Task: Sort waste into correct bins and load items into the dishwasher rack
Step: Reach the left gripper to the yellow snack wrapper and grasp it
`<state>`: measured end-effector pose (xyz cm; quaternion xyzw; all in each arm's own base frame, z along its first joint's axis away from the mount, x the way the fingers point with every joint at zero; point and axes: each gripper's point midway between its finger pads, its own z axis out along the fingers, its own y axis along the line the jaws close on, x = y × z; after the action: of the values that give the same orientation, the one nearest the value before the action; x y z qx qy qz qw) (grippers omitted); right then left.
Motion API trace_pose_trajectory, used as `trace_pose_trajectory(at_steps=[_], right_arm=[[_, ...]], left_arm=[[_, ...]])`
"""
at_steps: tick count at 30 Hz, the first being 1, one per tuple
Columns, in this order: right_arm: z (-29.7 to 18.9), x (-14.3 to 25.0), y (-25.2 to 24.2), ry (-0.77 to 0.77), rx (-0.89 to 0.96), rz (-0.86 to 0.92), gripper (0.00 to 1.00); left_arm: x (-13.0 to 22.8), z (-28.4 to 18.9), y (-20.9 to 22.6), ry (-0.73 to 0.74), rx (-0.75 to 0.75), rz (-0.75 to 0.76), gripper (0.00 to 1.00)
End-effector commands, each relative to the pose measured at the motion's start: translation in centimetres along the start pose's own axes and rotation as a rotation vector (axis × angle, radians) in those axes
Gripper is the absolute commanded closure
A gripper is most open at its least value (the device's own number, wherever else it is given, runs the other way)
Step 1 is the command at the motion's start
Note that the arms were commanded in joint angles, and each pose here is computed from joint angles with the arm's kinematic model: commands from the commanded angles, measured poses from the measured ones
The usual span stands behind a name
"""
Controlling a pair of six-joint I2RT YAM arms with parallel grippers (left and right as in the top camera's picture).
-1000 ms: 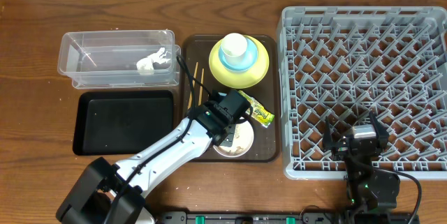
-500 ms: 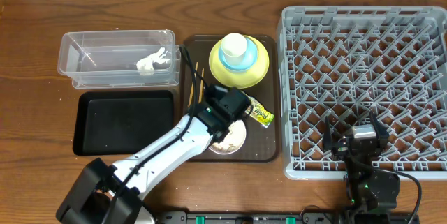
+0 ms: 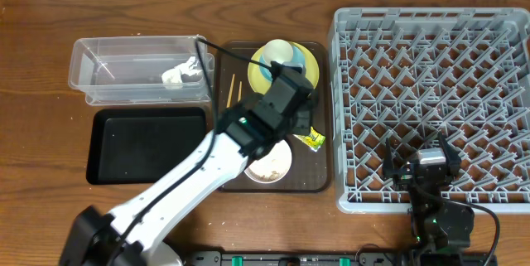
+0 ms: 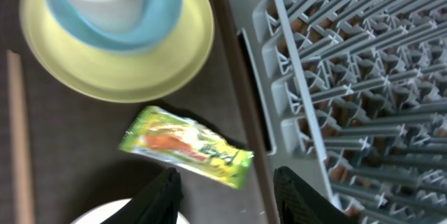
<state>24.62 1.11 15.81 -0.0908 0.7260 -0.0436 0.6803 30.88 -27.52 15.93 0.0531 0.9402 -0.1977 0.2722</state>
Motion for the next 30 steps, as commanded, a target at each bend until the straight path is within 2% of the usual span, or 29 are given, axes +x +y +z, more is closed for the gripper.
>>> trace_pose_trajectory(at_steps=[1,7,12,20,30], right_arm=[[0.0,0.1,0.1,0.001,-0.003,0.004,0.01],[0.0,0.1,0.1,0.001,-0.003,0.004,0.01],[0.0,0.1,0.1,0.001,-0.003,0.004,0.01],[0.0,0.1,0.1,0.001,-0.003,0.004,0.01],[0.0,0.1,0.1,0.001,-0.003,0.004,0.01]], left_arm=[[2.2,2.8,0.6,0.087,-0.026,-0.154,0.54],[4.5,6.3,2.0,0.16,-0.109,-0.344,0.54],[5.9,7.6,2.4,0.201,-0.138,-0.437,0.54],[7.0,7.7,1.0,0.213,-0.133,-0.483,0.54],[9.7,9.3,0.0,0.258,-0.153,-0.456,0.55]])
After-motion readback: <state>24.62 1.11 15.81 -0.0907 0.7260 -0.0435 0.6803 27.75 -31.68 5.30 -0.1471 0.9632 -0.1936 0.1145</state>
